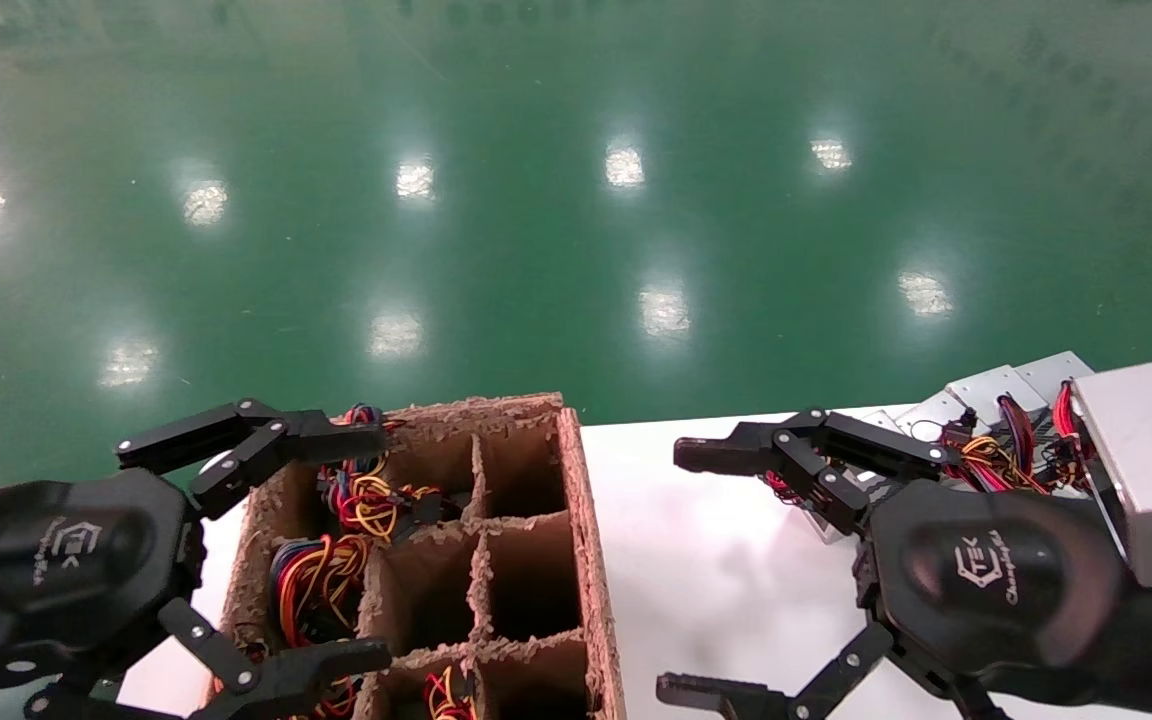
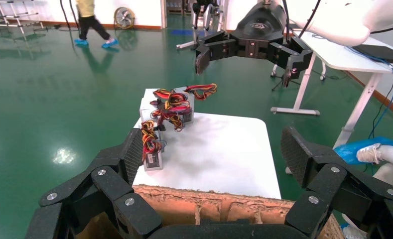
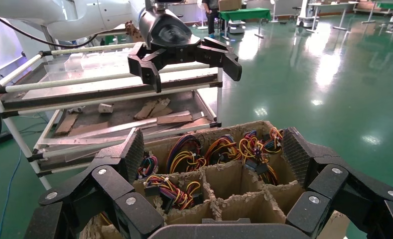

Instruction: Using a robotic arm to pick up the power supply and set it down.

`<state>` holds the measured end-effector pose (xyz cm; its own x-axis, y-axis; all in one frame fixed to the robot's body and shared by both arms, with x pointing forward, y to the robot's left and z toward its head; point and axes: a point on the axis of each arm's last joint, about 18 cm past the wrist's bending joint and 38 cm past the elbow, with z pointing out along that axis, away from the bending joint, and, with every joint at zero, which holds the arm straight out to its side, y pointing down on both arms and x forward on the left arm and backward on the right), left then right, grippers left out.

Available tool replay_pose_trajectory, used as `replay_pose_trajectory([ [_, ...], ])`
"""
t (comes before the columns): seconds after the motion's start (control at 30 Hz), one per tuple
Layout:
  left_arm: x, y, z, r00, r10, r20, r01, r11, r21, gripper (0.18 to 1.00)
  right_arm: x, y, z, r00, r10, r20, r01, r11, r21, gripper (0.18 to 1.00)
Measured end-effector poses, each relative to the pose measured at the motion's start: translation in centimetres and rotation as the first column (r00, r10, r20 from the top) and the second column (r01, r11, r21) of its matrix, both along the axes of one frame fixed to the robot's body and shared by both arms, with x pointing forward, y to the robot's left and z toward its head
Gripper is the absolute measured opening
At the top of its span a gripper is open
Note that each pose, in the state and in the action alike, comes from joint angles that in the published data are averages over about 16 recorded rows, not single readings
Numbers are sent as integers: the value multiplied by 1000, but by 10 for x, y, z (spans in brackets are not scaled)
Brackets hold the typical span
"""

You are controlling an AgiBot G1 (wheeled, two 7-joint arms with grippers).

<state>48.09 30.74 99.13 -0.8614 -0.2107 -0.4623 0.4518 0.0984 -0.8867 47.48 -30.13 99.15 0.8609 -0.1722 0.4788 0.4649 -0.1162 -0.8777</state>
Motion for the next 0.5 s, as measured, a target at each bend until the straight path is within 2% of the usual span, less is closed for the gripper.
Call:
replay_pose_trajectory([
  [0.5, 0, 0, 0, 1000, 0, 0, 0, 1000, 0, 1000, 0, -1, 1, 1000, -3, 0, 3, 1000, 5, 1001],
])
